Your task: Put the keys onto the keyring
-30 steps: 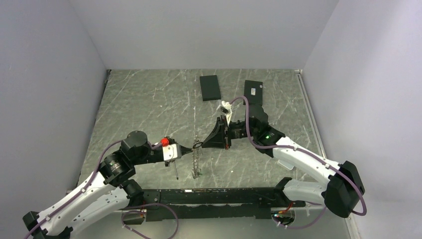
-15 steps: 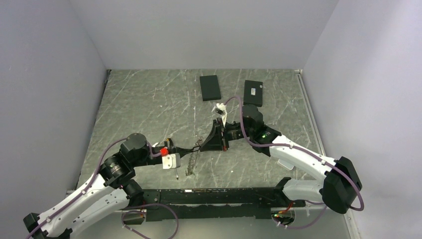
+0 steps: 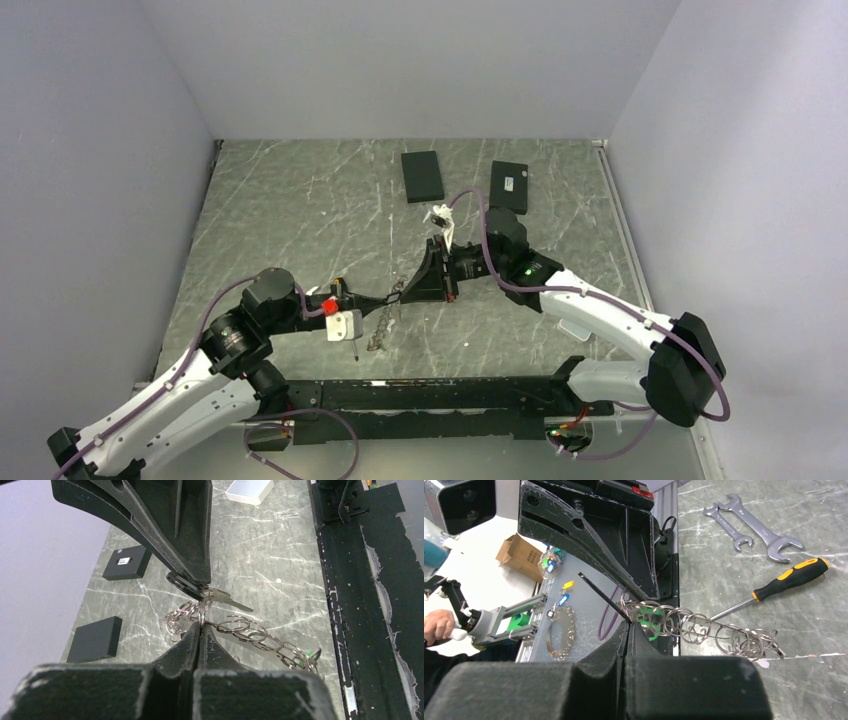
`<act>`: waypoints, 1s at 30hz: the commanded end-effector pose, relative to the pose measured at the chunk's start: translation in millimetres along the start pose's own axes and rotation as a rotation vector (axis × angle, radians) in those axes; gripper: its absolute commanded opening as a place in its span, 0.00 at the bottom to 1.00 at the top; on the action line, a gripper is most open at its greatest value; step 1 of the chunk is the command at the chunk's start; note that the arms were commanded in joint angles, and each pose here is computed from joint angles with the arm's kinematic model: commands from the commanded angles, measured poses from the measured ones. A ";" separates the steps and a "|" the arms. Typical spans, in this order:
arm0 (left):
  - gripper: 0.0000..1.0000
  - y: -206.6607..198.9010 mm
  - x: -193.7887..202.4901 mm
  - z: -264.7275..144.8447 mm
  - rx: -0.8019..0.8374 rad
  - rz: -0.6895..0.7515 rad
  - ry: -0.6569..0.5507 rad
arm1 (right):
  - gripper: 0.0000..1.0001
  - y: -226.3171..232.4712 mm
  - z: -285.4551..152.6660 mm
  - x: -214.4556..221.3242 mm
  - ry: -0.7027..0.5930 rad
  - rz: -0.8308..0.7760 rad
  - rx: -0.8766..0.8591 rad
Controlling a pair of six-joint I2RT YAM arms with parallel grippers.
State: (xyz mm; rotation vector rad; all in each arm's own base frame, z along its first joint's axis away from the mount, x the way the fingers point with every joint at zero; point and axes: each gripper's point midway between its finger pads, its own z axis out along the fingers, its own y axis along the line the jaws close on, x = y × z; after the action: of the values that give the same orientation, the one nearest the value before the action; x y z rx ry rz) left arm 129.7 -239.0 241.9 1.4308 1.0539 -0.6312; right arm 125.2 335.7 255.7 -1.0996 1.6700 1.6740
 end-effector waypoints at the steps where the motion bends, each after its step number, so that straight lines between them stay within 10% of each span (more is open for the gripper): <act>1: 0.00 7.5 -22.5 -0.9 -0.019 0.069 -0.089 | 0.00 7.8 3.7 -19.9 -0.028 -0.054 -0.017; 30: 0.00 9.1 -20.9 -1.9 -0.026 0.048 -0.068 | 0.00 6.3 2.4 -24.9 -0.019 -0.053 0.033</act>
State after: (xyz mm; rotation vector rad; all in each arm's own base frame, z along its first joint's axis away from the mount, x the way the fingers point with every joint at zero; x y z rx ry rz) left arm 127.3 -237.5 239.0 1.4341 1.0532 -0.6357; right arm 136.2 339.2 251.9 -1.0580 1.7487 1.6059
